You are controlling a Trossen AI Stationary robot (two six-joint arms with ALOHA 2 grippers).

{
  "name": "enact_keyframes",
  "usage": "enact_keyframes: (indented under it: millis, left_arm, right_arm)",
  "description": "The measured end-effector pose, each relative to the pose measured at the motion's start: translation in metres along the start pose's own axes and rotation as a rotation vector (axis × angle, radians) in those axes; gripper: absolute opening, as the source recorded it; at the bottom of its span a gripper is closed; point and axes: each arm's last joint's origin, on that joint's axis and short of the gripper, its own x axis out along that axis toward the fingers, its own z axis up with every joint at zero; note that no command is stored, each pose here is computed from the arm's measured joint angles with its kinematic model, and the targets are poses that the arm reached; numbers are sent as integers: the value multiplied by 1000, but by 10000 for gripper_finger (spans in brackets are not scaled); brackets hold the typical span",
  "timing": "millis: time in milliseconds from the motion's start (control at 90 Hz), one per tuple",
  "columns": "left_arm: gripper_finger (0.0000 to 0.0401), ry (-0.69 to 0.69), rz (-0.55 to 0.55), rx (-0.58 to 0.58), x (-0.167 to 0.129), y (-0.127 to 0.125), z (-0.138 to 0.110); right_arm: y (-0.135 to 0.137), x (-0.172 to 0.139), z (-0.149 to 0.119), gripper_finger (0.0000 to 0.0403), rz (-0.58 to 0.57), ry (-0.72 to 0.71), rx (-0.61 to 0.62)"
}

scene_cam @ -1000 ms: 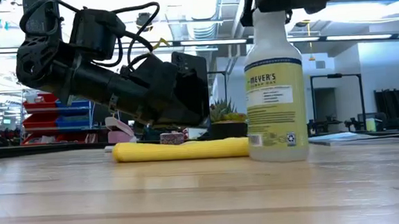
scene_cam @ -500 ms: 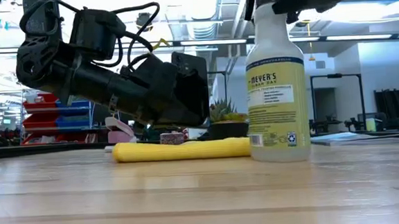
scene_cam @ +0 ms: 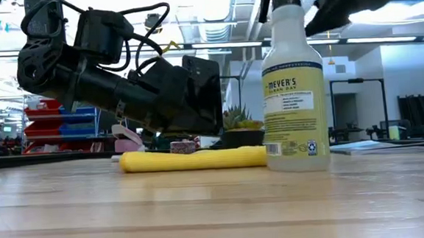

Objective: Apply microfiber cloth
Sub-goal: Spray the back of the cellphone with the spray bottle

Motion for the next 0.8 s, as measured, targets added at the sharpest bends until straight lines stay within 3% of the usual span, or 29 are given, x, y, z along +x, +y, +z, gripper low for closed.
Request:
enact_keyframes:
  millis: [211, 367, 456, 611, 800]
  left_arm:
    - [11, 0, 0, -1, 0, 0, 0]
    - [11, -1, 0, 3, 0, 0, 0]
    - [11, -4, -2, 2, 0, 0, 0]
    - [11, -42, -35, -20, -2, -5, 4]
    - [11, -84, -57, -71, -9, -17, 15]
  right_arm:
    - [7, 6, -22, 256, 14, -76, 97]
    - [9, 11, -51, 256, 53, -256, 199]
    - [4, 10, -51, 256, 46, -382, 229]
    - [-3, 9, -43, 256, 36, -467, 168]
    - [-10, 12, -38, 258, 84, -446, 182]
